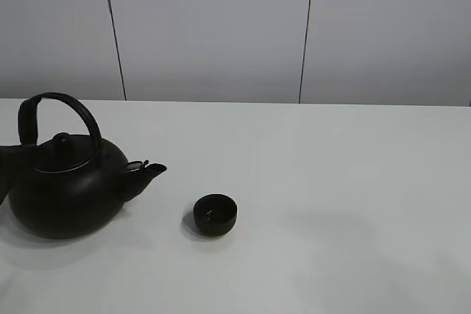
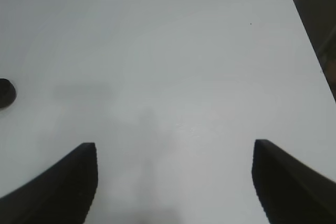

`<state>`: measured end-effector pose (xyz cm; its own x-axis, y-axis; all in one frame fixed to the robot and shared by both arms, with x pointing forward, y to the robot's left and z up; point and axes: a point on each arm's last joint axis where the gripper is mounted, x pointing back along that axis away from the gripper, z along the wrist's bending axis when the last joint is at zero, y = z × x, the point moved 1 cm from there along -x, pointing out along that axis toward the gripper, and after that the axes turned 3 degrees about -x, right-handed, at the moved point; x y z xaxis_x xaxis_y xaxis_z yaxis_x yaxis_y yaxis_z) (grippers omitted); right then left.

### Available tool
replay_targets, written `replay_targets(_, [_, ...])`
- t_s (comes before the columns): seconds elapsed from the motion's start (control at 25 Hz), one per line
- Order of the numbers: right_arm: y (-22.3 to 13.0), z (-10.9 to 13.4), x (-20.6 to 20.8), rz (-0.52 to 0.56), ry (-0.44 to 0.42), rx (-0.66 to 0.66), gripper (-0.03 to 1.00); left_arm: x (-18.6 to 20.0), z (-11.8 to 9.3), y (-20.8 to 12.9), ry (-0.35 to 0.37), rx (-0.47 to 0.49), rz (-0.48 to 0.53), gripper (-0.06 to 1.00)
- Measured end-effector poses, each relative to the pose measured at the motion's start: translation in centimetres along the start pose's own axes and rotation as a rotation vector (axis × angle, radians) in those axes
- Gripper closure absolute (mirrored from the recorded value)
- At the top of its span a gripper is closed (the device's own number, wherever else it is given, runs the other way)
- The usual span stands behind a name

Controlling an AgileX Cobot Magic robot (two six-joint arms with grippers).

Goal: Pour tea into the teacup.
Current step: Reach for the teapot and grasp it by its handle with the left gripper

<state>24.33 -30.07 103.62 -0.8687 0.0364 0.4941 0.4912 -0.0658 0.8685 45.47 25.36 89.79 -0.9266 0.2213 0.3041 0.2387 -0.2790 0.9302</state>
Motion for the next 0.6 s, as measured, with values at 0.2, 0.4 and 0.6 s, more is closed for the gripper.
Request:
replay_targets(0.2, [0.0,0.0,0.0,-0.001,0.000,0.000,0.41,-1.4,1.5,0.8,0.023,0.047,-0.043,0.25])
replay_targets(0.4, [0.0,0.0,0.0,-0.001,0.000,0.000,0.41,-2.6,2.2,2.2,0.014,0.031,-0.108,0.25])
replay_targets(0.6, [0.0,0.0,0.0,-0.001,0.000,0.000,0.41,-3.8,2.3,2.3,0.003,0.026,-0.093,0.25])
